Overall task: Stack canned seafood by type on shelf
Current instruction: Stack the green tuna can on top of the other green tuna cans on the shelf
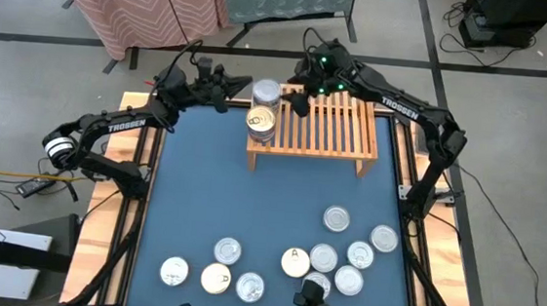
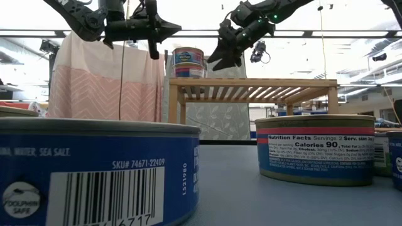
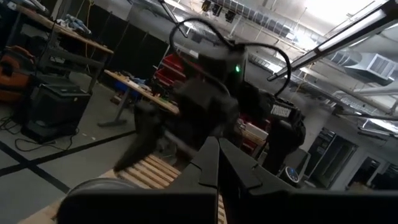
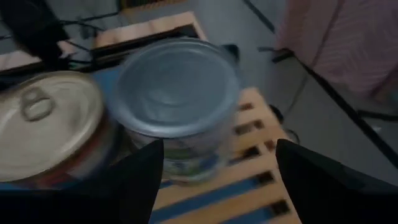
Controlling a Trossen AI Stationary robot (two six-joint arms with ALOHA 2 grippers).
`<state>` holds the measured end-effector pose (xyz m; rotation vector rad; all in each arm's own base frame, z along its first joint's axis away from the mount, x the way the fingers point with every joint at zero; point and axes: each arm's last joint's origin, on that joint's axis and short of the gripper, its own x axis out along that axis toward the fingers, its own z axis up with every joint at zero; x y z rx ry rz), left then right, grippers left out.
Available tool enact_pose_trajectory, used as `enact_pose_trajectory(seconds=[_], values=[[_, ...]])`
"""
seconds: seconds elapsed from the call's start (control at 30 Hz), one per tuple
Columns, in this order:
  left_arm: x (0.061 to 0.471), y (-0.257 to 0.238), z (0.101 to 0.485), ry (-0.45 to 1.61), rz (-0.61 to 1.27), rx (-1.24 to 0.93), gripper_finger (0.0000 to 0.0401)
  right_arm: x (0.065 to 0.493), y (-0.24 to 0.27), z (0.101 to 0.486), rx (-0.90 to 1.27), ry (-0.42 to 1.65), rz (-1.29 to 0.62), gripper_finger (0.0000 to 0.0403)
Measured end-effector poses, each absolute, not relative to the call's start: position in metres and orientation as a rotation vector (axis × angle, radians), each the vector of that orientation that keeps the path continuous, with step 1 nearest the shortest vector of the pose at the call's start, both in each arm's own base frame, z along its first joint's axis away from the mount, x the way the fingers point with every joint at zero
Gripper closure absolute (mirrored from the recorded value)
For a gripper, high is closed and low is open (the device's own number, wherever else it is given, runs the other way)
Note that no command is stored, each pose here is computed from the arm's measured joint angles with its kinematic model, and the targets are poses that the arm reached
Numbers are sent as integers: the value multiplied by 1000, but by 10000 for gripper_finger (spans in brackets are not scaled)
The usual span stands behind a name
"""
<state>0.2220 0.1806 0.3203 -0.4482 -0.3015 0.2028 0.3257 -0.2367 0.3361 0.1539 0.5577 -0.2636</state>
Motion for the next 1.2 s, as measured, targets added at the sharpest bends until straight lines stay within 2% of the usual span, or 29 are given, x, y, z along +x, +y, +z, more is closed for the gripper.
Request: enact_pose_trajectory(seconds=[0.17, 0.37, 0.5, 0.7, 0.8, 0.9, 1.1, 1.2], values=[[221, 178, 315, -199, 196, -408, 397, 305, -229, 347, 200, 621, -264, 109], [207, 158, 331, -154, 147, -253, 399, 276, -197, 376, 217, 635, -121, 137], [187, 137, 349, -151, 141, -219, 400, 269, -153, 387, 246, 704, 33, 171], [163, 111, 355, -66, 116, -289, 400, 277, -76, 377, 283, 870, 223, 223], [157, 100, 354, -21, 97, -319, 400, 285, -44, 362, 278, 965, 212, 246], [152, 92, 353, 11, 77, -358, 400, 287, -17, 338, 245, 1087, 110, 281], [151, 79, 347, 86, 34, -434, 400, 274, 16, 279, 282, 1308, -145, 384], [152, 76, 342, 138, 35, -462, 400, 267, 25, 255, 339, 1371, -208, 390]])
